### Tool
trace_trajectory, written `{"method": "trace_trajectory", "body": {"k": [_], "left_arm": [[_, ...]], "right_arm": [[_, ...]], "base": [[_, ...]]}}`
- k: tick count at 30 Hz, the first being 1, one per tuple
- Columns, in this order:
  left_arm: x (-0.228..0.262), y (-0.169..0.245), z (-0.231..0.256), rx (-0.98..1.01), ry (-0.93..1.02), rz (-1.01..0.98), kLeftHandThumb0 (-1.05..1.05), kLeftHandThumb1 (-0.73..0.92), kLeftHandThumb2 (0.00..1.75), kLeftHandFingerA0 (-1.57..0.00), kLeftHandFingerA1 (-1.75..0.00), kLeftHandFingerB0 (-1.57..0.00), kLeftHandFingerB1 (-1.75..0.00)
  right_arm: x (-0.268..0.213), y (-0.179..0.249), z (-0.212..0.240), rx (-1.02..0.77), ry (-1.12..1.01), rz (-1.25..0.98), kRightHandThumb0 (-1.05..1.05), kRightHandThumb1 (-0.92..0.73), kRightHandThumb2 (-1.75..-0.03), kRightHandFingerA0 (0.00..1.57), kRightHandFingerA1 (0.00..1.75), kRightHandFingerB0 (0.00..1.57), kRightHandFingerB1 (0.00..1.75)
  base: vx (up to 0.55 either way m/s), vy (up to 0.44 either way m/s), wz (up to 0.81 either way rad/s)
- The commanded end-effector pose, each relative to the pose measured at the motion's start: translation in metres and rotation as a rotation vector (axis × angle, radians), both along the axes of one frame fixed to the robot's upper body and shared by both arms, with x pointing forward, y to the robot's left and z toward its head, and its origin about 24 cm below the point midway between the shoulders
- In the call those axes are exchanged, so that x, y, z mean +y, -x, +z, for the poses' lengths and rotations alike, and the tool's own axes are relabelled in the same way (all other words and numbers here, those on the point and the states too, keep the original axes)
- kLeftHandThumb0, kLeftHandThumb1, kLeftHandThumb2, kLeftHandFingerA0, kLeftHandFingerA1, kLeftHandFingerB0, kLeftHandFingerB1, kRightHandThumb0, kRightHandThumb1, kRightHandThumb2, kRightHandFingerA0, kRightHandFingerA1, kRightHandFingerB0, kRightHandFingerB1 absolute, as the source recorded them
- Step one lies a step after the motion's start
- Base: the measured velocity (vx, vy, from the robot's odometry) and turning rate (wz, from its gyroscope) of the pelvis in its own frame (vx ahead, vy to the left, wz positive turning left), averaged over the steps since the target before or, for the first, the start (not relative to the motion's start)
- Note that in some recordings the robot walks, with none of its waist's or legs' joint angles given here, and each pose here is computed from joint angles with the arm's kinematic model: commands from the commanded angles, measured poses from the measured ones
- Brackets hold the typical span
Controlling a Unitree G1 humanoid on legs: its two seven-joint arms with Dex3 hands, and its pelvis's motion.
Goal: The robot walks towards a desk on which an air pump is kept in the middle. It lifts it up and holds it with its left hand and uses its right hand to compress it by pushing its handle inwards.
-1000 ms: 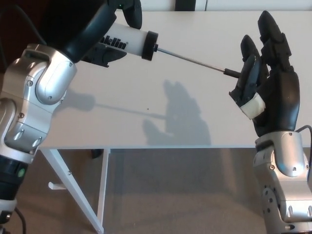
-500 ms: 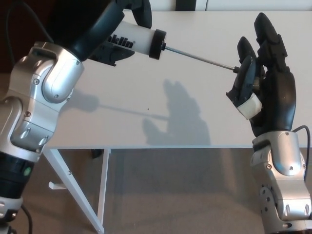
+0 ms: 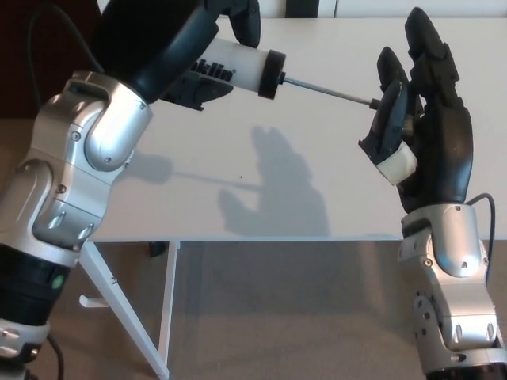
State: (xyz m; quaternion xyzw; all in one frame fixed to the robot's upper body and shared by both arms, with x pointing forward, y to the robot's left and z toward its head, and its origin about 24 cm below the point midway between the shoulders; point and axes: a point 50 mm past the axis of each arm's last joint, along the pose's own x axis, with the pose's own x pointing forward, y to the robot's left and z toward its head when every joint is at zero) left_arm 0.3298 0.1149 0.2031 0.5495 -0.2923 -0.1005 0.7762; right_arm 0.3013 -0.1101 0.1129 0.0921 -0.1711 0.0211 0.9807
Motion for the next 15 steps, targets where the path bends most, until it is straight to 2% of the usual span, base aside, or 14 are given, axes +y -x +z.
{"method": "trace_trajectory", "body": {"k": [1, 3, 4, 6, 7, 8, 9, 11, 12, 15], "left_arm": [[-0.011, 0.004, -0.003, 0.003, 0.001, -0.023, -0.05, 0.61, 0.54, -0.65, -1.75, -0.42, -1.71], [-0.016, 0.005, -0.002, 0.0, -0.004, -0.029, -0.05, 0.63, 0.56, -0.62, -1.75, -0.42, -1.66], [-0.019, 0.006, -0.001, 0.002, -0.005, -0.036, -0.23, 0.6, 0.55, -0.7, -1.68, -0.79, -0.64], [-0.022, 0.007, 0.0, 0.004, -0.004, -0.042, -0.23, 0.6, 0.55, -0.7, -1.68, -0.79, -0.64], [-0.024, 0.007, 0.001, 0.003, -0.004, -0.048, -0.19, 0.57, 0.58, -0.81, -1.55, -0.8, -0.56], [-0.024, 0.007, 0.001, 0.003, -0.004, -0.048, -0.19, 0.57, 0.58, -0.81, -1.55, -0.8, -0.56], [-0.027, 0.008, 0.002, -0.005, -0.012, -0.05, -0.15, 0.59, 0.59, -0.82, -1.51, -0.79, -0.63], [-0.028, 0.008, 0.002, -0.011, -0.019, -0.051, -0.15, 0.59, 0.59, -0.82, -1.51, -0.79, -0.63], [-0.031, 0.008, 0.002, -0.016, -0.023, -0.05, -0.18, 0.65, 0.59, -0.92, -1.32, -0.75, -0.6], [-0.035, 0.008, 0.002, -0.02, -0.025, -0.051, -0.19, 0.66, 0.61, -0.9, -1.35, -0.74, -0.62]], "right_arm": [[0.01, -0.002, 0.007, -0.023, -0.017, 0.003, -0.92, -0.81, -1.12, 0.08, 0.15, 0.08, 0.13], [0.013, -0.003, 0.01, -0.041, -0.011, 0.008, -0.88, -0.82, -1.12, 0.03, 0.15, 0.03, 0.13], [0.016, -0.004, 0.012, -0.056, -0.014, 0.019, -0.85, -0.81, -1.11, 0.04, 0.17, 0.04, 0.15], [0.018, -0.004, 0.013, -0.072, -0.02, 0.032, -0.85, -0.81, -1.11, 0.04, 0.17, 0.04, 0.15], [0.02, -0.004, 0.014, -0.072, -0.032, 0.044, -0.81, -0.79, -1.11, 0.0, 0.16, 0.0, 0.16], [0.02, -0.004, 0.014, -0.072, -0.032, 0.044, -0.81, -0.79, -1.11, 0.0, 0.16, 0.0, 0.16], [0.022, -0.005, 0.015, -0.08, -0.042, 0.063, -0.76, -0.79, -1.1, 0.0, 0.18, 0.0, 0.18], [0.023, -0.005, 0.015, -0.086, -0.049, 0.075, -0.76, -0.79, -1.1, 0.0, 0.18, 0.0, 0.18], [0.026, -0.005, 0.016, -0.091, -0.058, 0.09, -0.73, -0.77, -1.1, 0.0, 0.19, 0.0, 0.21], [0.028, -0.007, 0.016, -0.094, -0.067, 0.096, -0.75, -0.79, -1.11, 0.0, 0.17, 0.0, 0.19]], "base": [[0.0, 0.0, 0.0], [0.0, 0.0, 0.0], [0.0, 0.0, 0.0], [0.0, 0.0, 0.0], [0.0, 0.0, 0.0], [0.0, 0.0, 0.0], [0.0, 0.0, 0.0], [0.0, 0.0, 0.0], [0.0, 0.0, 0.0], [0.0, 0.0, 0.0]]}}
